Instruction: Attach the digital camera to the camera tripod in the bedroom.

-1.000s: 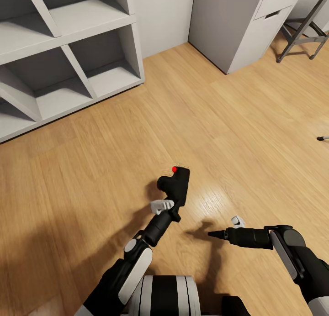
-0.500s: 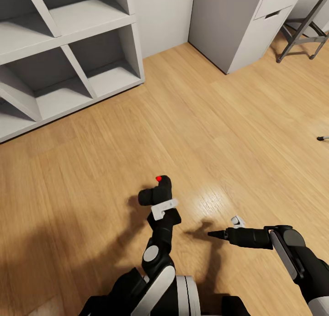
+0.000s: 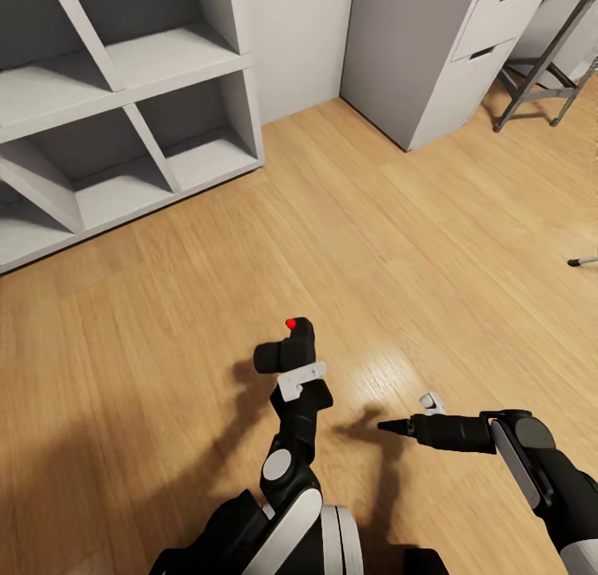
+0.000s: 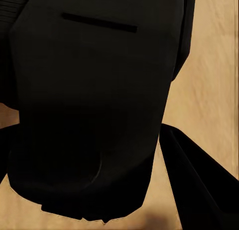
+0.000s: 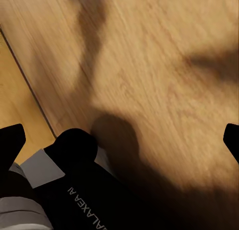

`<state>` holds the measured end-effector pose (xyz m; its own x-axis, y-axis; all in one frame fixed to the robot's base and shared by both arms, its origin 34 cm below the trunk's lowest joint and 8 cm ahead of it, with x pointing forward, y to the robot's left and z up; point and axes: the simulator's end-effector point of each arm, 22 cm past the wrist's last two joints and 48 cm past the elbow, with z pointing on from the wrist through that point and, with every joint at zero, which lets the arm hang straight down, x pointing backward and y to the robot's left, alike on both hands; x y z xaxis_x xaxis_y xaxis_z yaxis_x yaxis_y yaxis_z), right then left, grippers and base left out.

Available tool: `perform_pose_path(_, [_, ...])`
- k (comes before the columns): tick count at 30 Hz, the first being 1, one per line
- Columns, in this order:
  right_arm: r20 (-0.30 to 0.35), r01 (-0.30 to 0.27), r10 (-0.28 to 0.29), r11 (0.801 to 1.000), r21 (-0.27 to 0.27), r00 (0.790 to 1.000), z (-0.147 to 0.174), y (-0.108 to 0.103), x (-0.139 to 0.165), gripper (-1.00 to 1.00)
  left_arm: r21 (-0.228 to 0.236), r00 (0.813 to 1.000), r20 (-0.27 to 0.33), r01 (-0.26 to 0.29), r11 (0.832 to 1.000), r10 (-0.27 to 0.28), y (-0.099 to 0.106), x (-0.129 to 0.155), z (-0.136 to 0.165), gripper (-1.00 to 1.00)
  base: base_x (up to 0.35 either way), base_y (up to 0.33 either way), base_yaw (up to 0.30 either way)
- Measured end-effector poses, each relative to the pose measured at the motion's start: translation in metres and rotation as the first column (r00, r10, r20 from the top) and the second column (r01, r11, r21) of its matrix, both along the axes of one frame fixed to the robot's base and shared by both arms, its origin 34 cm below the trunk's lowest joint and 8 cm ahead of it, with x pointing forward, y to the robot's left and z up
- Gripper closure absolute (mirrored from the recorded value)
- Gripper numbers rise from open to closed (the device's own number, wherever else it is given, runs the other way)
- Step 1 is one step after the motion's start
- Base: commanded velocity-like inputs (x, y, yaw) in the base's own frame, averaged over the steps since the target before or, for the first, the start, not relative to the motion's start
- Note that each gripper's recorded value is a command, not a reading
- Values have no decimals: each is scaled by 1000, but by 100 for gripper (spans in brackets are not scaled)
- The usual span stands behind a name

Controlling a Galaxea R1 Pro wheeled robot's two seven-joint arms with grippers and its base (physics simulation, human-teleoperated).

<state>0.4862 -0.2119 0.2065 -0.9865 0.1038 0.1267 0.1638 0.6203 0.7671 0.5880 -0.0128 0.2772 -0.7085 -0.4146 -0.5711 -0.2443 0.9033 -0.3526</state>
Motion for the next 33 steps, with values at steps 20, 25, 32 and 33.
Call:
perform_pose_path(20, [82,1,0,1000,-5,997,35,-1,22,-100,-21,997,73,-23,1000,24,8,20,42,100,0,0,0])
perform_pose_path(25, [103,1,0,1000,-8,995,44,-2,27,-100,-127,996,8,-83,988,85,19,24,35,100,0,0,0])
perform_pose_path(32, [132,0,1,1000,-7,991,57,-1,34,-100,-597,990,110,-4,802,87,79,63,57,100,0,0,0])
perform_pose_path(33, [136,0,1,1000,-7,991,59,-1,35,-100,-649,991,114,24,761,66,75,59,65,100,0,0,0])
